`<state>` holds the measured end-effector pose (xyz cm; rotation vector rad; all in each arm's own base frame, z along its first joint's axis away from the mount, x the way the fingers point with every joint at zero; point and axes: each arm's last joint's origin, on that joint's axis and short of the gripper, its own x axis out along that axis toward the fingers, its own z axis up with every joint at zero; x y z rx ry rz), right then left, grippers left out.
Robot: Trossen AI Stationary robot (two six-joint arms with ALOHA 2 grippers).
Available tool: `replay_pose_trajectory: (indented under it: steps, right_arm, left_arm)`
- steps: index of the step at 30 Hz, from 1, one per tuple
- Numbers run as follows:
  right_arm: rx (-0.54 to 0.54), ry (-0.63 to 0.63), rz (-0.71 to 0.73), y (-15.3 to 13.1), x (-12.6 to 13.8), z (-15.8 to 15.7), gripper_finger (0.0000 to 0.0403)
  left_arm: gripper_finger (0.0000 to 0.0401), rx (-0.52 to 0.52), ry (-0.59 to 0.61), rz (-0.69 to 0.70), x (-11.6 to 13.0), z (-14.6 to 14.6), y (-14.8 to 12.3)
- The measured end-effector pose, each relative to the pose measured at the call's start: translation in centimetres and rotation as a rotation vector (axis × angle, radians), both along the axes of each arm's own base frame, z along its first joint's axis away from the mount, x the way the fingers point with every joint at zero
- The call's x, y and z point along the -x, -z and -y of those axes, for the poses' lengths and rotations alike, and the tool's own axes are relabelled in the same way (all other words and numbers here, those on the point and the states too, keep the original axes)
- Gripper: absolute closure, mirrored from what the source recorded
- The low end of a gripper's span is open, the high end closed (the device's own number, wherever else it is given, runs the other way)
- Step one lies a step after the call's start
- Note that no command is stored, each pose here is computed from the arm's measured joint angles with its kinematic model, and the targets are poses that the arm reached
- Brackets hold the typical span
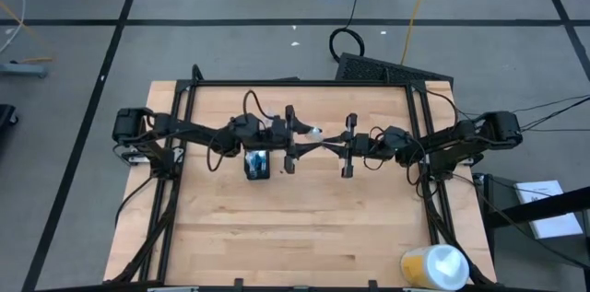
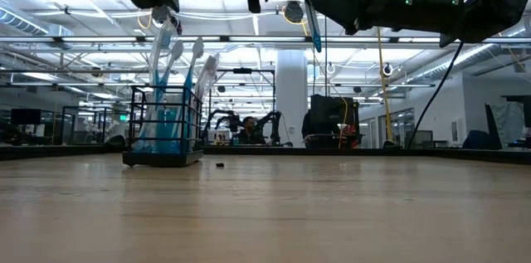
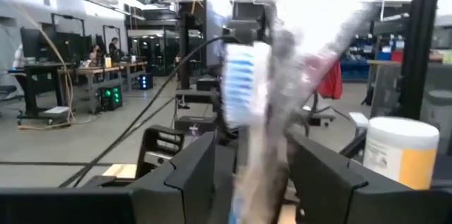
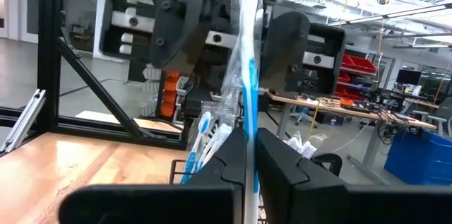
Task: Pick & Place toothbrushing station
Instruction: Put the blue toothbrush into the black organizer
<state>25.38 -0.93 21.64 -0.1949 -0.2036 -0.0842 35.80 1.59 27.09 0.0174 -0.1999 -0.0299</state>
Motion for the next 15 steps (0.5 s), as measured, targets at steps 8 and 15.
replay_pose_trajectory:
  steps: [8,15]
  right_arm:
    - [0.000,0.001,-0.007,0.06,-0.01,0.00,0.0395]
    - [-0.001,0.001,-0.007,0.06,-0.01,0.00,0.0395]
  left_arm:
    - [0.0219,-0.021,0.003,0.016,0.02,0.25,-0.14]
    - [0.0224,-0.020,0.002,0.017,0.03,0.24,-0.14]
